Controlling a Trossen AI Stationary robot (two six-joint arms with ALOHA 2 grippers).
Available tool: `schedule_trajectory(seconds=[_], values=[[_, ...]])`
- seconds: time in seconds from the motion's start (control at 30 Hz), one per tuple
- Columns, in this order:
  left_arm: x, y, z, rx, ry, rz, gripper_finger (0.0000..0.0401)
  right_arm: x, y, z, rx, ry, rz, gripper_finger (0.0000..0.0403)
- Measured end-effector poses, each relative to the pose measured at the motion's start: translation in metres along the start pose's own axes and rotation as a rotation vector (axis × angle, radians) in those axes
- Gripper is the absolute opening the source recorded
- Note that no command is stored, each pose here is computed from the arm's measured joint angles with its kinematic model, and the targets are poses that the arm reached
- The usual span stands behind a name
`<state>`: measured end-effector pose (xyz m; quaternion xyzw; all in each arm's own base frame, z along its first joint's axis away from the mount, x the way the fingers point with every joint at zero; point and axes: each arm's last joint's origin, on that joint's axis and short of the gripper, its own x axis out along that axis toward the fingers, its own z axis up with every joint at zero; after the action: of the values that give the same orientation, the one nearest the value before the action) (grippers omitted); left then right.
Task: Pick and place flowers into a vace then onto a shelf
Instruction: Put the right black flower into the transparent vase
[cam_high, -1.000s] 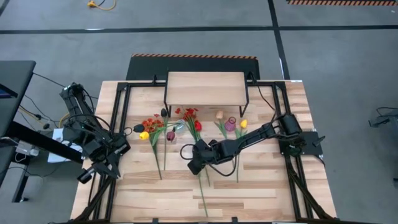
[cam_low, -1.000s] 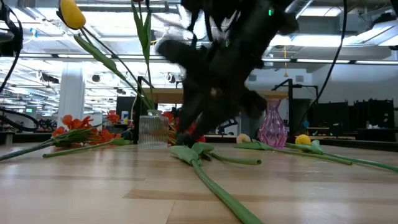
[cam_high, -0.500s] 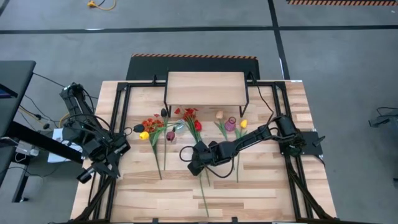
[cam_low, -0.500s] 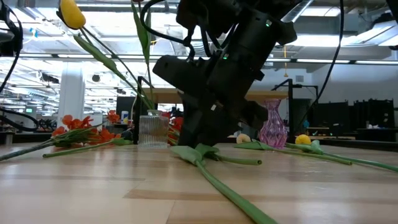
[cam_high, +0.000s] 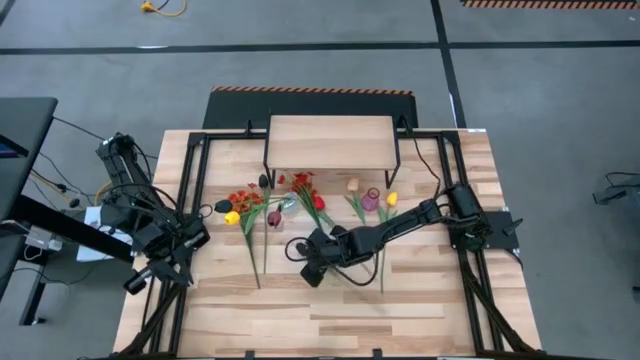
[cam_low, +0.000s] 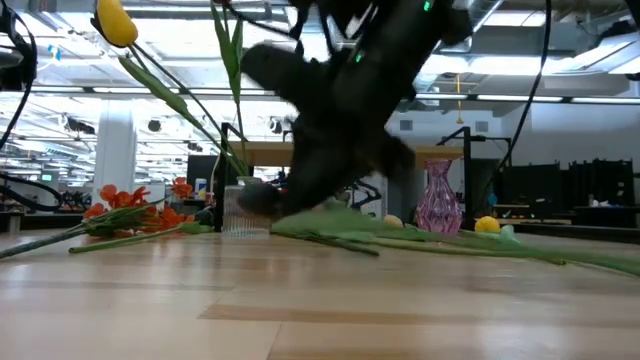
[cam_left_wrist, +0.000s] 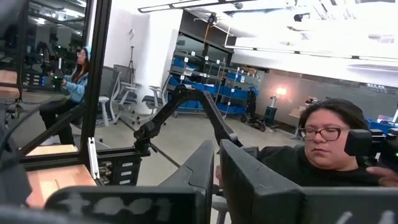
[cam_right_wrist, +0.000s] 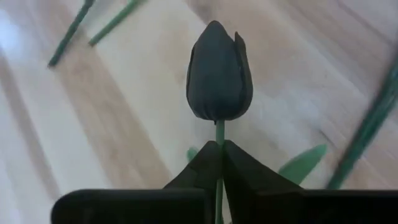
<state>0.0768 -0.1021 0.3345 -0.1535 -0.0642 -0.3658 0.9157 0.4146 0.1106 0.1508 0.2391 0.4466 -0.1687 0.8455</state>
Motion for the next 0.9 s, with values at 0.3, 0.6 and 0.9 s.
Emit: schedule_trajectory(seconds=[0.3,0.6,0.9], values=[[0.000,0.000,0.000,0.000,-0.001,0.000,0.0016,-0.049,0.015,0.030,-0.118,-0.095,0.096,0.0003],[0.000,0.000,0.000,0.000,0.001,0.000,0.0016,-0.112,0.025,0.041,-0.264,-0.248,0.163,0.0001],[0.000,0.000,0.000,0.000,0.001,0.000,0.0016,-0.159,0.050,0.012,-0.739,-0.315,0.239,0.0001]])
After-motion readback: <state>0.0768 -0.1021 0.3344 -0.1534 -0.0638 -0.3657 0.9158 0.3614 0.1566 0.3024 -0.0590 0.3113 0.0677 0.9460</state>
